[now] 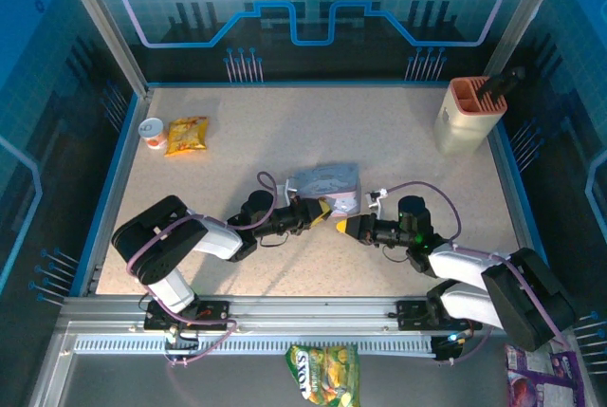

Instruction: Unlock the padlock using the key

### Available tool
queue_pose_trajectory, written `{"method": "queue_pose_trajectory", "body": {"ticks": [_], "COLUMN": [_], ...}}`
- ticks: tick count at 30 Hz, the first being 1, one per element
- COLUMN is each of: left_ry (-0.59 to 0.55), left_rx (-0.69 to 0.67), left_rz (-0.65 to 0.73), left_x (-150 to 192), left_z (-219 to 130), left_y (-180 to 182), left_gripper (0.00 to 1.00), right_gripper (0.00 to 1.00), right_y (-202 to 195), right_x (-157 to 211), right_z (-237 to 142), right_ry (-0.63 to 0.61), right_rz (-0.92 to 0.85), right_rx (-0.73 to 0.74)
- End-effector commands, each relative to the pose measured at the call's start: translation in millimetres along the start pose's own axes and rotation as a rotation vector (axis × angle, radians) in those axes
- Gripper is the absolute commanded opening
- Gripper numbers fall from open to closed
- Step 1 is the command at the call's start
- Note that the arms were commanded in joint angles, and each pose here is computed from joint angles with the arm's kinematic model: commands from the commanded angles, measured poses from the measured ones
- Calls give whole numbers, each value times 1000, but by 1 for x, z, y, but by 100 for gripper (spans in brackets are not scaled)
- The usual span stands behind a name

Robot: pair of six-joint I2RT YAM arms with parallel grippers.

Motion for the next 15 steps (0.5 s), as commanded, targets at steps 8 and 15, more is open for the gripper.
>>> {"method": "queue_pose_trajectory", "body": {"ticks": [8,15], "left_ry": [-18,-15], "left_rx": [162,165], "left_rz": [48,47], "left_x": [-6,-5], "left_z": [-1,0], "left_y": [-32,-32], "left_gripper": [11,11], "right_gripper": [0,0], "right_y": [6,8], "right_x": [-7,-8], "right_z": [-3,-3], "right_ry": [-16,-18], "right_rz": [-18,-19], "right_rx": [-27,-30]}}
Point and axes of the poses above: each hand's point on the last joint's axis, 136 mm out from that joint toward the fingers, its own z axis out along the fingers, its own y axis along the line the jaws close on, x = y × z, the point moved 8 cm from there along -z, back along the fingers, and after that the axes turned 14 degrees about z, right-handed, at the moved point
